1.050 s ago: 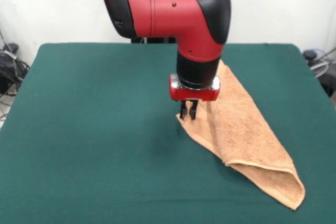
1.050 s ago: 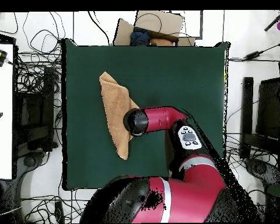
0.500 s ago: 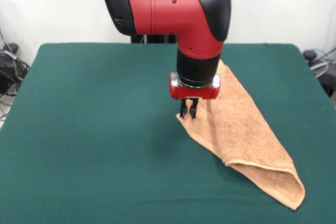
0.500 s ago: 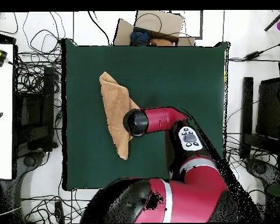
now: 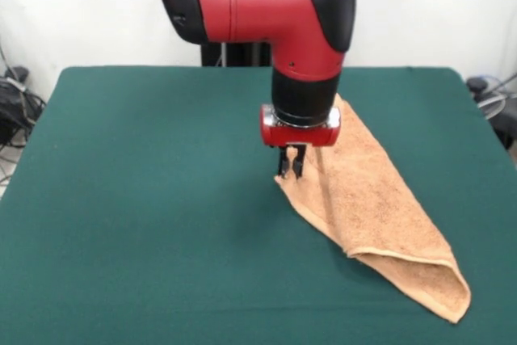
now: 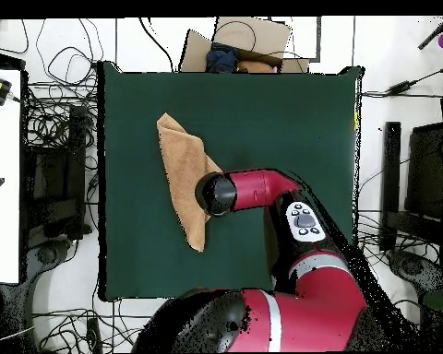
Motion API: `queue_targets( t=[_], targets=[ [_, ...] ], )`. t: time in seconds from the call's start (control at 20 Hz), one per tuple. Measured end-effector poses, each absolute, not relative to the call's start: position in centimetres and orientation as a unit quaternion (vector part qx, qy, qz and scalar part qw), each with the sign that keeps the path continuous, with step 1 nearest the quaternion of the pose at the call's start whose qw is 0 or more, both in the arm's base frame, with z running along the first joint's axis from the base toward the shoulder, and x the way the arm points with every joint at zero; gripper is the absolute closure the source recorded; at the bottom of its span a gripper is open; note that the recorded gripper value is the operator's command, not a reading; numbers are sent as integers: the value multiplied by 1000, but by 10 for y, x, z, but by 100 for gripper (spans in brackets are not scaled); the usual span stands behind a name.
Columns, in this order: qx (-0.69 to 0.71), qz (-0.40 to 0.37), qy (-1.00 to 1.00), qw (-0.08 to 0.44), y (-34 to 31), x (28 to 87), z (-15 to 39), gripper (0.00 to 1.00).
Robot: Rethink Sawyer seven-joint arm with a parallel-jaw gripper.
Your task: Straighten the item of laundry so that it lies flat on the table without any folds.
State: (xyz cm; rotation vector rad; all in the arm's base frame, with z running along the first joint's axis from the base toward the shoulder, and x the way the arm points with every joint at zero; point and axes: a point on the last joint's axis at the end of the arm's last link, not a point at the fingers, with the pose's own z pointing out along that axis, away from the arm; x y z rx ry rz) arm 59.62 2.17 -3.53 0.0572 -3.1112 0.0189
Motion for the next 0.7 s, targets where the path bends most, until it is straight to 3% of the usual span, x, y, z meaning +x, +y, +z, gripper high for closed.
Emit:
queue_targets(
  t=[0.35,0.7],
  targets=[
    [3,-11,-1000,0,7,612,-7,100],
    [17,-33,-997,-74,-12,645,64,100]
  ],
)
